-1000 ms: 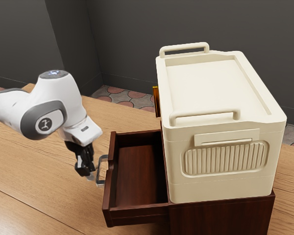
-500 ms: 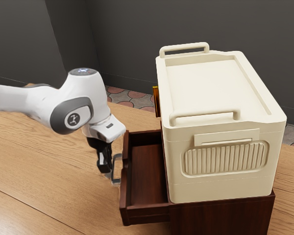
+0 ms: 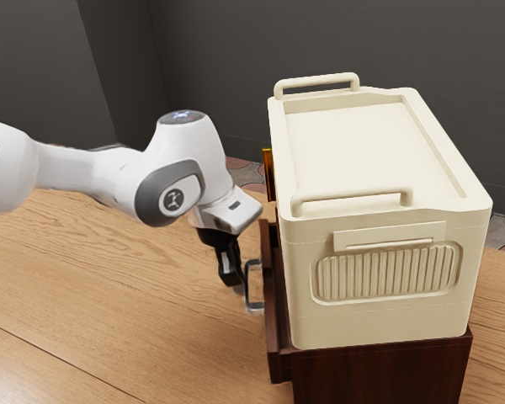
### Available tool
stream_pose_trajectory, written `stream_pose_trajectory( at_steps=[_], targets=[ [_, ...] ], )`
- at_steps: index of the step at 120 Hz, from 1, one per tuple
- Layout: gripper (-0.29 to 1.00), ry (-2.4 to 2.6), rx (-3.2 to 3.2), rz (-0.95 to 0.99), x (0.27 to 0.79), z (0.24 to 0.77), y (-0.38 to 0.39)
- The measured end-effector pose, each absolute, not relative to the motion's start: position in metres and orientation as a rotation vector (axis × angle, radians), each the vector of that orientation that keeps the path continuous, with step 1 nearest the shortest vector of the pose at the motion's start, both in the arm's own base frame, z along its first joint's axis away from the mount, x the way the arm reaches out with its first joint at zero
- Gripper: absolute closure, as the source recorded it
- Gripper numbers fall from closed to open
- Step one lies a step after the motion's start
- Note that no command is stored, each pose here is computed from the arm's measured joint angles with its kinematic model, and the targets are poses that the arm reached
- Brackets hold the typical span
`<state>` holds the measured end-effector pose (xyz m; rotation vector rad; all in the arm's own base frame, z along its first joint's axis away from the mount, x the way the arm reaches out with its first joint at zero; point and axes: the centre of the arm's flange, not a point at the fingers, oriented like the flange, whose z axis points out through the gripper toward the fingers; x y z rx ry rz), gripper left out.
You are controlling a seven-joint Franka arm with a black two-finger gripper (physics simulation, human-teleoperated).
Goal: Push the drawer handle with one arm to close the drawer
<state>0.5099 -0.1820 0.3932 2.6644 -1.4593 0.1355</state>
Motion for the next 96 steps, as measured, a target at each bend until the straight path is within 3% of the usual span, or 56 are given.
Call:
stream_pose_trajectory(
  at_steps=[52, 66, 76, 83, 96],
  targets=[
    [0.61, -1.374, 2.640, 0.308, 0.519, 0.391, -0.193],
    [0.59, -1.319, 2.638, 0.312, 0.493, 0.392, -0.176],
    [0.48, -1.257, 2.644, 0.268, 0.489, 0.394, -0.165],
    [0.36, -1.099, 2.693, 0.241, 0.513, 0.429, -0.127],
    [0.22, -0.771, 2.812, 0.321, 0.554, 0.541, -0.016]
  ],
)
